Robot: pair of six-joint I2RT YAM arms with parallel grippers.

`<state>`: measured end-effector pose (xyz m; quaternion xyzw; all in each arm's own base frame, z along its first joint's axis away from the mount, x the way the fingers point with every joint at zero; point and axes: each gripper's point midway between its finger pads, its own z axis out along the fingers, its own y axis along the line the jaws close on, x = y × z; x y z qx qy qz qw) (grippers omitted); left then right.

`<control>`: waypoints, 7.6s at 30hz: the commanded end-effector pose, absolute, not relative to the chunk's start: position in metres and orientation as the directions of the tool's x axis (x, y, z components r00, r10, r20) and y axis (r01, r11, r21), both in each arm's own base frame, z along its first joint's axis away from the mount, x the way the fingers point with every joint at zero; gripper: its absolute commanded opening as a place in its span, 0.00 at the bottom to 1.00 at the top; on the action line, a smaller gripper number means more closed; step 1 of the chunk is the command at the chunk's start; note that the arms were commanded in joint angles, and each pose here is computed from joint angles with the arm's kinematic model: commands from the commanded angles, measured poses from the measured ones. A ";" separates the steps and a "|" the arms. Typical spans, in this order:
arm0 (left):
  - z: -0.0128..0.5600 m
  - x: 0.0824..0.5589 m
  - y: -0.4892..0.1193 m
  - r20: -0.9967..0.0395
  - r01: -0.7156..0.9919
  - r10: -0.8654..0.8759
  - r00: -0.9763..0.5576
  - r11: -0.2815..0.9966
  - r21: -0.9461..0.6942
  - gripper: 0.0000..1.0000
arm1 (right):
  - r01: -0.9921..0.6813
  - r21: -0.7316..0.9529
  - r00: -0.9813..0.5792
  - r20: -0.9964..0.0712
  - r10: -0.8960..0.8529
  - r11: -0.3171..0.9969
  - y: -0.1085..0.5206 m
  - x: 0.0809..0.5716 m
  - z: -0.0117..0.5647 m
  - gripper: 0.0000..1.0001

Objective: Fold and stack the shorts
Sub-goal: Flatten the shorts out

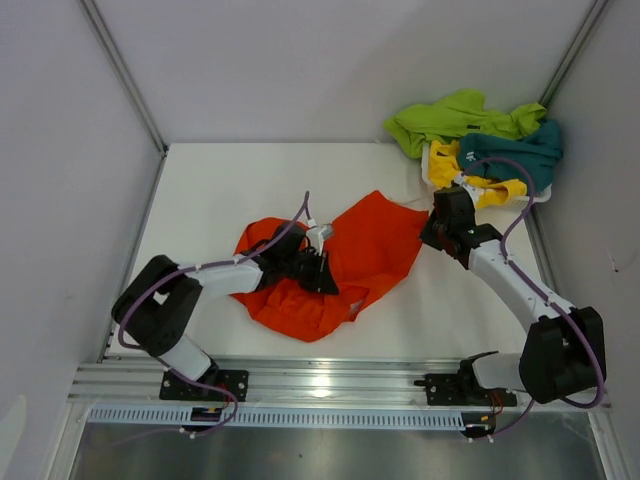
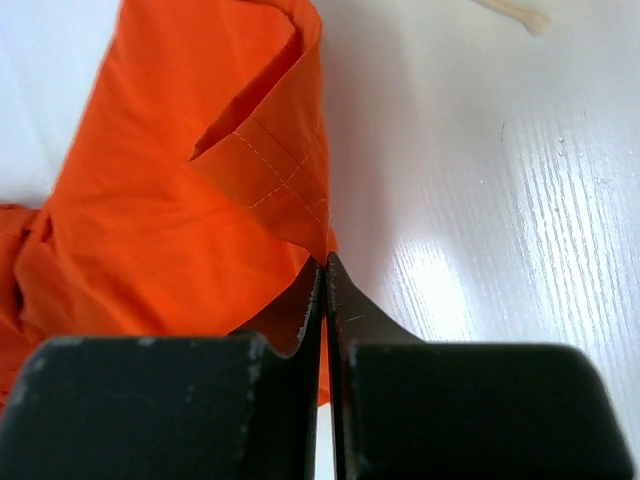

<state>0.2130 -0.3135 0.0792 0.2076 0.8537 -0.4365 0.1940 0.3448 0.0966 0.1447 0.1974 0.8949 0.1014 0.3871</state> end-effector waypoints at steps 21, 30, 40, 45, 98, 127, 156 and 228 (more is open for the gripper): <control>0.160 0.243 -0.263 -0.820 0.395 0.243 -0.518 0.918 0.022 0.99 | 0.346 0.234 -0.561 -0.725 0.400 0.909 0.075 0.370 0.089 0.00; 0.132 0.205 -0.240 -0.814 0.406 0.176 -0.554 0.911 -0.079 0.99 | 0.342 0.231 -0.553 -0.734 0.394 0.911 0.074 0.366 0.088 0.00; 0.130 0.121 -0.232 -0.848 0.334 0.291 -0.443 0.931 0.145 0.99 | 0.350 0.214 -0.560 -0.732 0.387 0.912 0.074 0.363 0.080 0.00; 0.111 0.088 -0.238 -0.822 0.292 0.379 -0.425 0.917 0.272 1.00 | 0.350 0.208 -0.560 -0.735 0.382 0.913 0.074 0.363 0.080 0.00; 0.081 0.102 -0.284 -0.557 0.614 0.396 -0.729 0.738 -0.279 0.00 | 0.297 0.228 -0.603 -0.708 0.368 0.927 0.087 0.363 0.072 0.00; 0.055 0.034 -0.264 -0.230 0.760 0.727 -0.647 0.639 -0.120 0.00 | 0.495 0.151 -0.544 -0.714 0.441 0.856 0.028 0.365 0.104 0.00; 0.440 0.037 -0.280 -0.866 0.898 0.273 -0.419 0.263 -0.352 0.00 | -0.054 0.712 0.209 -0.677 0.705 0.700 0.021 0.238 0.568 0.00; 0.123 0.040 -0.369 -0.504 0.682 0.464 -0.729 0.427 -0.593 0.00 | 0.415 0.457 -0.319 -0.737 0.596 0.787 0.000 0.301 0.204 0.00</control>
